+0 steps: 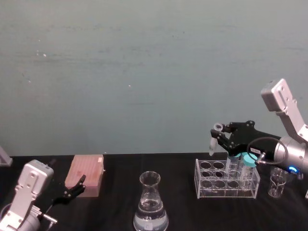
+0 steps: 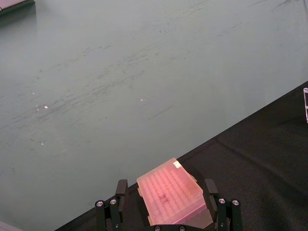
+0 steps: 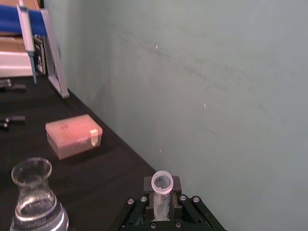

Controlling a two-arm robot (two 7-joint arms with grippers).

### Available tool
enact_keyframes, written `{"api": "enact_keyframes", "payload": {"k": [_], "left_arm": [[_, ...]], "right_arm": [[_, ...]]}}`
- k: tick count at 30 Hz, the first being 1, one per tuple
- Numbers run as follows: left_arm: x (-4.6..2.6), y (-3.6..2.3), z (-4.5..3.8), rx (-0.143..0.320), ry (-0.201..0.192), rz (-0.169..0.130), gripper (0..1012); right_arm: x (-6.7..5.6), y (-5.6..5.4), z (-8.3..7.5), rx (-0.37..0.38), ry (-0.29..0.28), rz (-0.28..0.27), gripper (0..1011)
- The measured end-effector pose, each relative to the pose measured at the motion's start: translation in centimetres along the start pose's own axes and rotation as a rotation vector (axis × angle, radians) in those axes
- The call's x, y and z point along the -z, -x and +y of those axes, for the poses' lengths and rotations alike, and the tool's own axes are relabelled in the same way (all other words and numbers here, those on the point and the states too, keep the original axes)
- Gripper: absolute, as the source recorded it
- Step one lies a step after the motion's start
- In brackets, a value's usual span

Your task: Pour the liquid from the test tube into the beaker using one hand.

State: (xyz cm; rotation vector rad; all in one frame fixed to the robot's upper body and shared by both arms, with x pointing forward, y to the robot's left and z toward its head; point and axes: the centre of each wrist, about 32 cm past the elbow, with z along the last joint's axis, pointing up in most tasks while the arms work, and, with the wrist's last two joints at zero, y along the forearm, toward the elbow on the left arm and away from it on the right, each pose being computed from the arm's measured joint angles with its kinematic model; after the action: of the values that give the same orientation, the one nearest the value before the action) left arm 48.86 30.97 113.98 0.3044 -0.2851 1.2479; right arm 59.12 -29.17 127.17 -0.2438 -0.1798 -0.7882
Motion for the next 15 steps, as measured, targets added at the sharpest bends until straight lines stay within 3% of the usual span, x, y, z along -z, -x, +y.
{"api": "enact_keyframes", "payload": {"k": [15], "left_arm": [[0.0,0.0,0.0,0.0,0.0,0.0,1000]], "right_arm": [[2.0,-0.2,0.3,-0.009,0.07,0.033,202]]}}
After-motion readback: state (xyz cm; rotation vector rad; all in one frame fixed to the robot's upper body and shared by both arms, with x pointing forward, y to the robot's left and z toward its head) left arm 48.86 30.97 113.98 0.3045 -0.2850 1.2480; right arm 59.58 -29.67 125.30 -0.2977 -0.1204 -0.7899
